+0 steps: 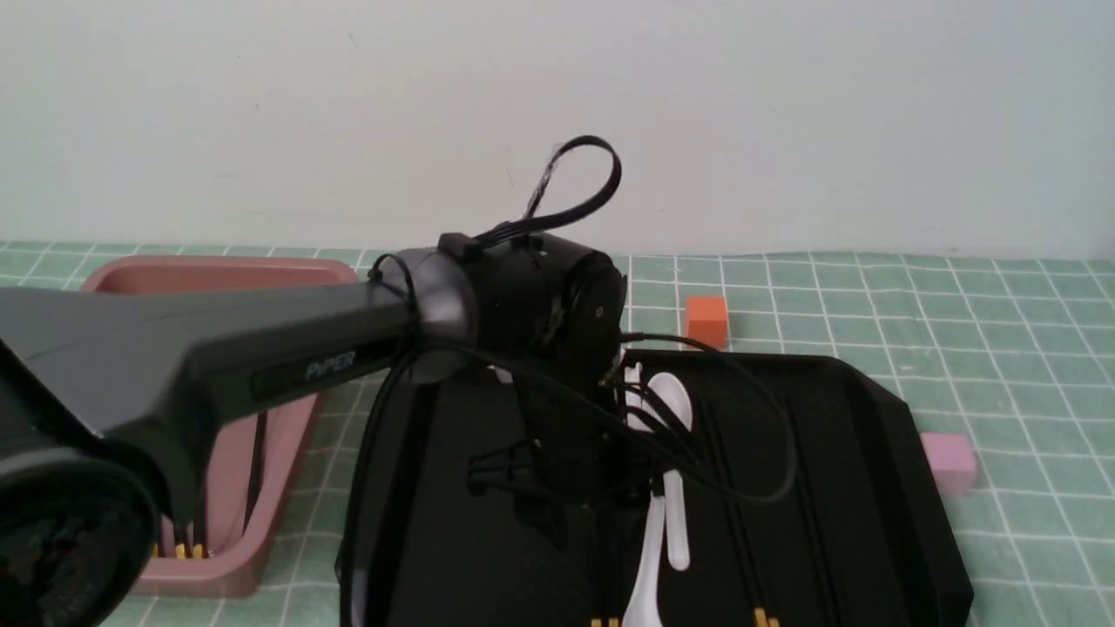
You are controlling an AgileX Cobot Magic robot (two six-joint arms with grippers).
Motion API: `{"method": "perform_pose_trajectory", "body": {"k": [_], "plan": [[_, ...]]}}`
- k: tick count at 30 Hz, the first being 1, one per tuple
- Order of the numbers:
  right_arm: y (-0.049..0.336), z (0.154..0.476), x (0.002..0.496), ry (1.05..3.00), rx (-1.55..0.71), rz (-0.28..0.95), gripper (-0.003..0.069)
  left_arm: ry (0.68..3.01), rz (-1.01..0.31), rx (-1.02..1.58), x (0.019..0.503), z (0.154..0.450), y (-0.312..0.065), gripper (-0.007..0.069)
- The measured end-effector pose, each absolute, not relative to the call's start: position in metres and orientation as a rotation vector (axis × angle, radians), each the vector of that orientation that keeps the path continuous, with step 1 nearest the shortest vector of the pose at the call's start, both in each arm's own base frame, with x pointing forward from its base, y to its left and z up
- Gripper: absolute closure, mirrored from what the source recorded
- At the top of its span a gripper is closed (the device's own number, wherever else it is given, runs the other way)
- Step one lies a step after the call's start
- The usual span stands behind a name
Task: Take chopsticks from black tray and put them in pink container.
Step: 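Reach over to the black tray and grasp a pair of chopsticks with the left gripper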
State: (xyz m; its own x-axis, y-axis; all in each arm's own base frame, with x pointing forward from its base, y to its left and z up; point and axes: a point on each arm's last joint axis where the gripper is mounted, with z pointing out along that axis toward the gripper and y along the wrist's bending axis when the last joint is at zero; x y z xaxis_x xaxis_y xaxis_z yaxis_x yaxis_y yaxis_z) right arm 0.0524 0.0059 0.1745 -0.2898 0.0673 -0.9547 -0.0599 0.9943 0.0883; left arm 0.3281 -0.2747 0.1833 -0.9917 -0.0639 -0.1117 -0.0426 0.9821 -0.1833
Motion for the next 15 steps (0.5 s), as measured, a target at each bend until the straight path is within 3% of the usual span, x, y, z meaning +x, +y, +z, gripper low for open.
{"method": "perform_pose_trajectory", "body": {"k": [15], "plan": [[0.006, 0.175, 0.052, 1.861, 0.005, 0.124, 0.0419, 3.011, -0.235, -0.087, 0.334, 0.162, -0.278, 0.0253]]}}
